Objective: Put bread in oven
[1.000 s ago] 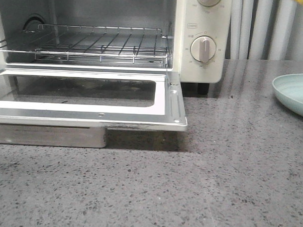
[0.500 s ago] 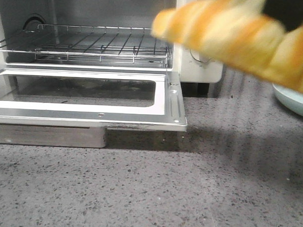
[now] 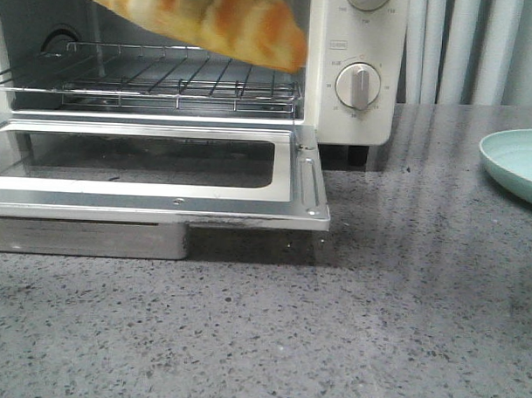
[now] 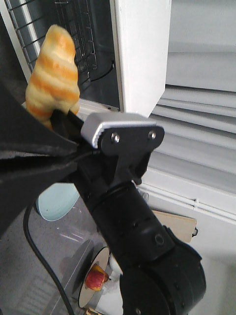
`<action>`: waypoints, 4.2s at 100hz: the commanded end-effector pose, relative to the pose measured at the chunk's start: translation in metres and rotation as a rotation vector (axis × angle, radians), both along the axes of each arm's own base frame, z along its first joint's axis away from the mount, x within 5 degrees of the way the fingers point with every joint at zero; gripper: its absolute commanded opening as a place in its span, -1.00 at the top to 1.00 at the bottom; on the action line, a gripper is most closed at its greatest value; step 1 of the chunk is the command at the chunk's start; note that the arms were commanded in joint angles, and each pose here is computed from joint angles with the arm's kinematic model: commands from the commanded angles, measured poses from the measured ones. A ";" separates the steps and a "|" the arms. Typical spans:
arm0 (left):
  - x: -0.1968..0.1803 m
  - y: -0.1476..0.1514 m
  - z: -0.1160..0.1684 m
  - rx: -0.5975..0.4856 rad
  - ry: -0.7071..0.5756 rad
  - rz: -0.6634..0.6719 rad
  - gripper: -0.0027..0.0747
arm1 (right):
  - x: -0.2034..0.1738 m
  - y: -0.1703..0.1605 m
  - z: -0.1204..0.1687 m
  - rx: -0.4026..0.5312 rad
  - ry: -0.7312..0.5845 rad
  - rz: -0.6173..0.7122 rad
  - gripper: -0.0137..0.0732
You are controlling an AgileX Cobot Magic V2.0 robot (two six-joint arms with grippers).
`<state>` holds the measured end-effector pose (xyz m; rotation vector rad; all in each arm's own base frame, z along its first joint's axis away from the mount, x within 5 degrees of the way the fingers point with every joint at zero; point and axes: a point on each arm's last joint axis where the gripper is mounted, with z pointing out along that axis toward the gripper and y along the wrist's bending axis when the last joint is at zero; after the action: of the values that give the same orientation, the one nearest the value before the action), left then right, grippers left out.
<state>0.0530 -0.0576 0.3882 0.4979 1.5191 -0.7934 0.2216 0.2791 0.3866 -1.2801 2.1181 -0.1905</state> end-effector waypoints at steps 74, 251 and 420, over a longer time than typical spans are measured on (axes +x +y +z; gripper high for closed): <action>-0.001 0.002 0.016 -0.073 -0.069 0.000 0.99 | 0.060 0.009 0.028 -0.003 -0.286 -0.063 -0.40; -0.004 0.054 -0.116 0.065 -0.339 0.790 0.99 | -0.046 -0.099 0.125 0.243 -0.325 -0.134 0.86; -0.004 0.055 -0.118 0.062 -0.314 0.791 0.99 | -0.136 -0.223 -0.092 0.843 -0.295 -0.166 0.86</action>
<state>0.0509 -0.0025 0.2563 0.0448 1.3723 -0.0269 0.0847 0.0584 0.2943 -0.6700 1.8585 0.3065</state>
